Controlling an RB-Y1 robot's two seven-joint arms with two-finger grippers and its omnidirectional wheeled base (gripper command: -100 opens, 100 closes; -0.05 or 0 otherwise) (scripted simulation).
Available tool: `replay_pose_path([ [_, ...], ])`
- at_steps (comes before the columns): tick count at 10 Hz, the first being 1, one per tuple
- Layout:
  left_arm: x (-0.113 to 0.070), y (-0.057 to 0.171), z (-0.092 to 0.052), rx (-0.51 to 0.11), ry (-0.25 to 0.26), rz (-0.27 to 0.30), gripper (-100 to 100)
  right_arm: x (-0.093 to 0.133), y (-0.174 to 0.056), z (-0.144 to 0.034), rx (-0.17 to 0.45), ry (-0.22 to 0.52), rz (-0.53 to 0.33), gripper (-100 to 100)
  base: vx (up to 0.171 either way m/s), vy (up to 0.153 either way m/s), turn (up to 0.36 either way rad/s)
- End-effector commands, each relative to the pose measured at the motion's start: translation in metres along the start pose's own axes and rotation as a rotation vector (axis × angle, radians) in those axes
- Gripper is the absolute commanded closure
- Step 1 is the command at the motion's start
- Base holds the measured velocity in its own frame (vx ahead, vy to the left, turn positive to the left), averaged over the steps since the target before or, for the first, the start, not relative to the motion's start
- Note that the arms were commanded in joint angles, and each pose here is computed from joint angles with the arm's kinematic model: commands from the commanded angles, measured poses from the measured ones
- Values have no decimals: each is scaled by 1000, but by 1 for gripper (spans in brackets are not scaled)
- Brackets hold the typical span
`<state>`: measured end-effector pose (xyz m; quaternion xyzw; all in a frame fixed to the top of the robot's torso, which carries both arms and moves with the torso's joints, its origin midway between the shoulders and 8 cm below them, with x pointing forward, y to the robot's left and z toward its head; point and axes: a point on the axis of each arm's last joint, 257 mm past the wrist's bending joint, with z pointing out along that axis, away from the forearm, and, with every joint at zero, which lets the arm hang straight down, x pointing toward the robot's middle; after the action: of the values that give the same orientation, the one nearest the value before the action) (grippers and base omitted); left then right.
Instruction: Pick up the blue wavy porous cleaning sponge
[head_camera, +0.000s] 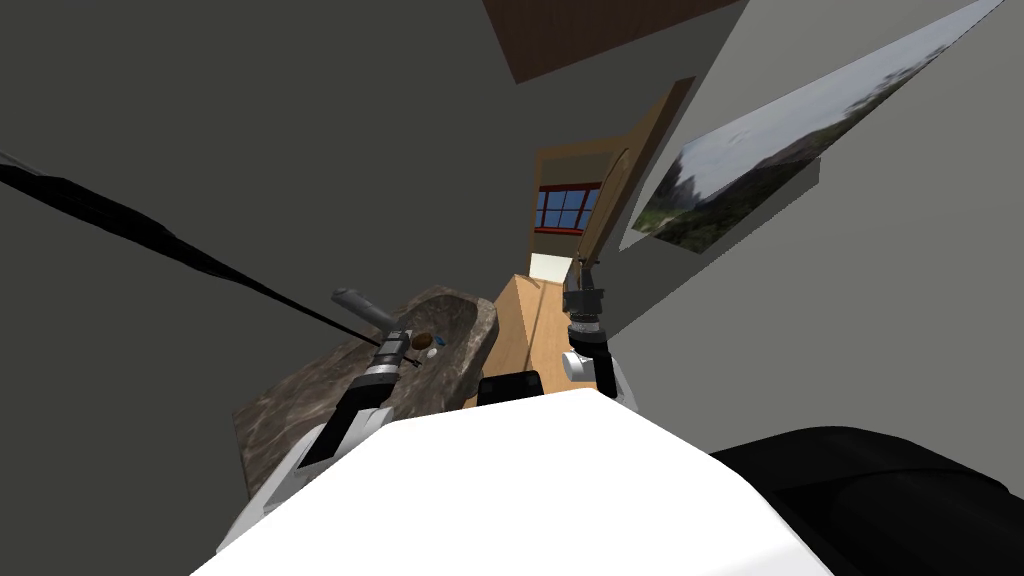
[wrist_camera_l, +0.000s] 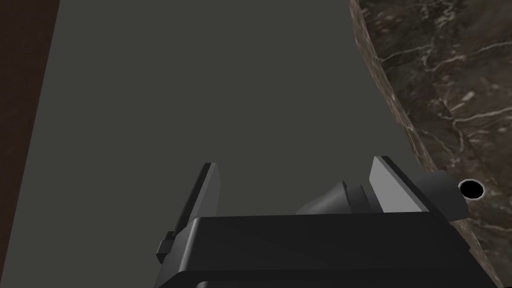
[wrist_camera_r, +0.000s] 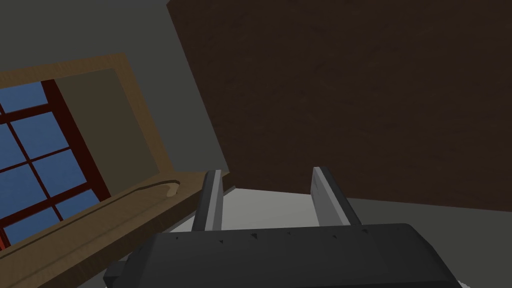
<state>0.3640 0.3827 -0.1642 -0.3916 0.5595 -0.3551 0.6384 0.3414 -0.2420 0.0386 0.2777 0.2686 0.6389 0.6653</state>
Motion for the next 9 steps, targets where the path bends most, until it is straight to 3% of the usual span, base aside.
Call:
replay_pose_path([
  [1, -2, 12, -10, -44, 4, 4, -100, 0, 0, 0, 0, 0, 0, 0, 8, -37, -74],
  [9, -12, 69, -64, -272, 40, 36, -100, 0, 0, 0, 0, 0, 0, 0, 19, -60, -77],
])
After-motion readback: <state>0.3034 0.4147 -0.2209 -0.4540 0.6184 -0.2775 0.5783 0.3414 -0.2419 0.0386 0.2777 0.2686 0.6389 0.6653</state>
